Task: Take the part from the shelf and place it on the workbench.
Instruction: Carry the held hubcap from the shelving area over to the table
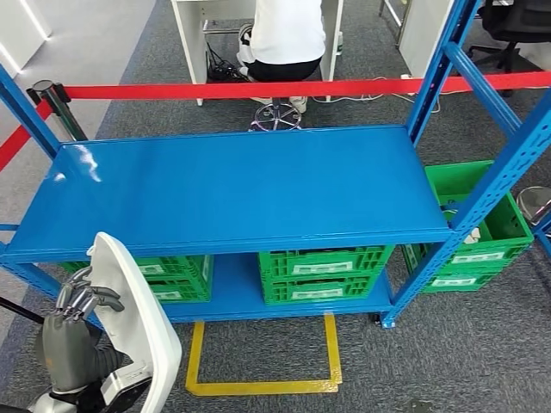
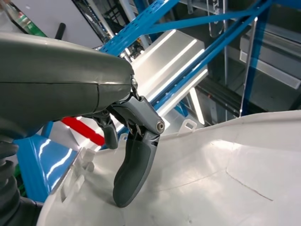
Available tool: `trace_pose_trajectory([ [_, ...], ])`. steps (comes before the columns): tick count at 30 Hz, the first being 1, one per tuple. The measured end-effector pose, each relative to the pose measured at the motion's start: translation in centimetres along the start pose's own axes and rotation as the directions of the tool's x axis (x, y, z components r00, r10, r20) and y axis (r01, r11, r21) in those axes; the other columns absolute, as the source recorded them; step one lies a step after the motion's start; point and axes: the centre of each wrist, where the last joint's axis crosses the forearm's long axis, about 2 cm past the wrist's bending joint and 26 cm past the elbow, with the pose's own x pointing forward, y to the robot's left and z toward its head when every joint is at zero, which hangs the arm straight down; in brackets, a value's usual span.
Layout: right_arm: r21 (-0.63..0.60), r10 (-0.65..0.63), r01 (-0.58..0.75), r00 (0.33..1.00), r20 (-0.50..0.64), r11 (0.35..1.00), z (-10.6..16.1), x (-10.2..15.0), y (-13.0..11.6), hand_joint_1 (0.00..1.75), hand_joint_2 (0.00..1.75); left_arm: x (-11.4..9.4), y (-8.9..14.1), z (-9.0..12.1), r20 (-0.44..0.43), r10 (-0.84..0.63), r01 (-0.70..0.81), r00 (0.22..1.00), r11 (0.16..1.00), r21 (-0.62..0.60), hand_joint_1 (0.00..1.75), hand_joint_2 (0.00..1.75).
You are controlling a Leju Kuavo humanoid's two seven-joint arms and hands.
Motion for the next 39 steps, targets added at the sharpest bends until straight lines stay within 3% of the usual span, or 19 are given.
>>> trace_pose_trajectory([
  [17,-0.136,0.108,-0.110,0.994,-0.022,0.984,0.6,-0.5,0.5,0.00,1.75,-0.3,-0.7,-0.3,-0.003,-0.010,0.010,1.000,0.999,0.049,1.75,1.75],
  [39,-0.042,0.048,-0.048,0.999,-0.012,0.998,0.6,-0.3,1.1,0.00,1.75,-0.9,-1.0,0.2,-0.036,-0.019,0.021,0.999,0.999,0.043,1.75,1.75],
])
